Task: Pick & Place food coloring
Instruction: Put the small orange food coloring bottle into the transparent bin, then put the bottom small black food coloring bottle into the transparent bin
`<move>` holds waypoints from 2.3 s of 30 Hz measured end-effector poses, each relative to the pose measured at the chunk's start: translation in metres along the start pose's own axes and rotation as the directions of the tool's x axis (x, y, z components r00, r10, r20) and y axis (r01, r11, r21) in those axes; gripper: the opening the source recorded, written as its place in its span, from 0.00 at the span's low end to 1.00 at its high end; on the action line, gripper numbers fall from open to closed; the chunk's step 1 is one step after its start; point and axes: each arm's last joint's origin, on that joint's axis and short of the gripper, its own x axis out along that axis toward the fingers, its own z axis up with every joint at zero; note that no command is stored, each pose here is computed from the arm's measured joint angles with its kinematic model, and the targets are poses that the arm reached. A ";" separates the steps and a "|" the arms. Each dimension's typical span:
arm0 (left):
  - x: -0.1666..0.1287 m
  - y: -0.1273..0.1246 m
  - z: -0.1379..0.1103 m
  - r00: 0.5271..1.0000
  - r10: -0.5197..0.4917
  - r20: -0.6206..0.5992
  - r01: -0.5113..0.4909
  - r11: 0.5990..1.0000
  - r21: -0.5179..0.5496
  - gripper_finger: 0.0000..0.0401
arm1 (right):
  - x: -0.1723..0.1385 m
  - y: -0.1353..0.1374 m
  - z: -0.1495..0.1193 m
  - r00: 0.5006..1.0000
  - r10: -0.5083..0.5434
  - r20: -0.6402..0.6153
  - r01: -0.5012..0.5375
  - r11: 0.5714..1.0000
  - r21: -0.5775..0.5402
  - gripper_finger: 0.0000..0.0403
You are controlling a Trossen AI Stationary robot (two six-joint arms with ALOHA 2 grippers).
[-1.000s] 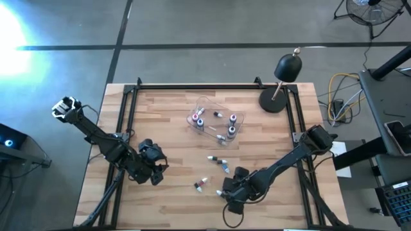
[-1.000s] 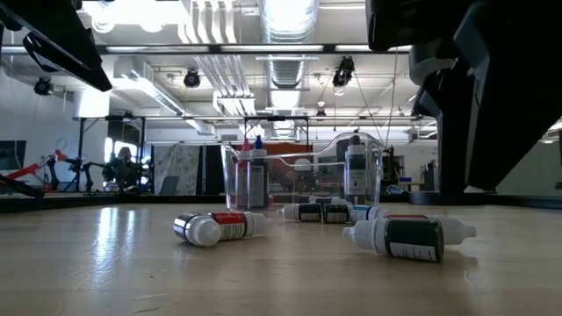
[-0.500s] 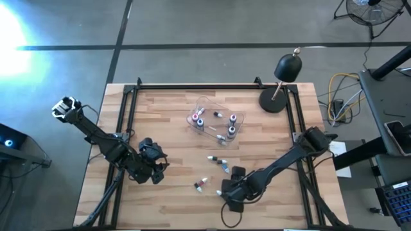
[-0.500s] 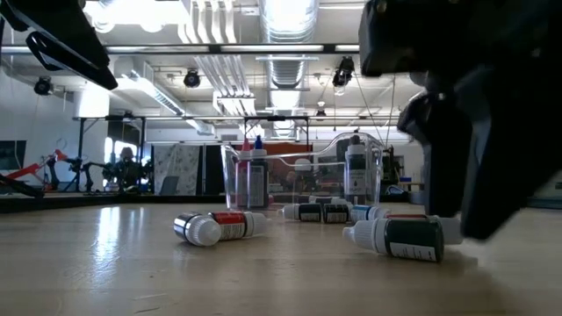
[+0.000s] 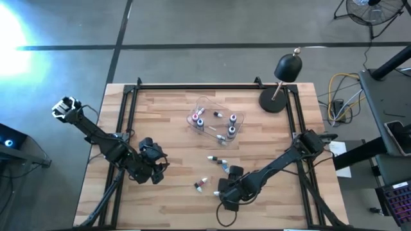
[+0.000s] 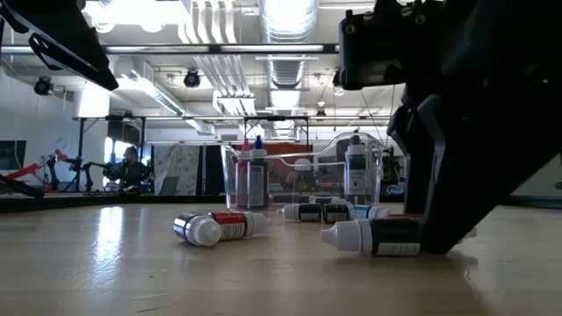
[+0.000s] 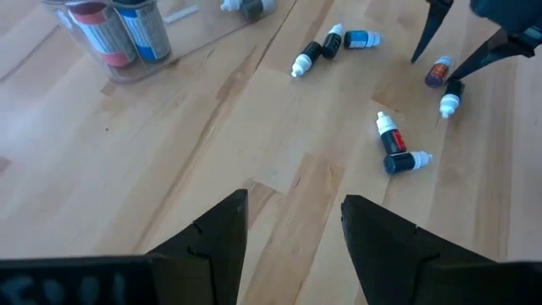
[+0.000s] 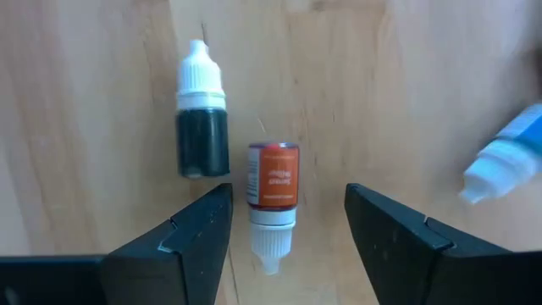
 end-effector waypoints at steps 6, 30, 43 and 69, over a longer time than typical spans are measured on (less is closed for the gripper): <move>0.000 0.000 0.000 1.000 0.002 0.001 -0.002 1.000 0.012 0.41 | 0.007 -0.003 0.003 0.999 0.018 -0.036 -0.017 0.999 0.041 0.55; 0.002 0.007 0.006 0.997 0.061 0.047 -0.064 0.996 0.067 0.41 | -0.052 -0.058 0.067 0.983 -0.055 0.176 -0.030 0.895 0.445 0.12; -0.001 0.012 0.011 0.994 0.076 0.077 -0.084 0.991 0.100 0.41 | -0.164 -0.206 0.110 0.854 -0.399 0.333 0.002 0.643 0.766 0.32; 0.006 0.026 0.022 0.993 0.113 0.037 -0.116 0.989 0.091 0.41 | -0.082 -0.022 0.011 0.976 0.108 -0.188 0.017 0.825 0.565 0.58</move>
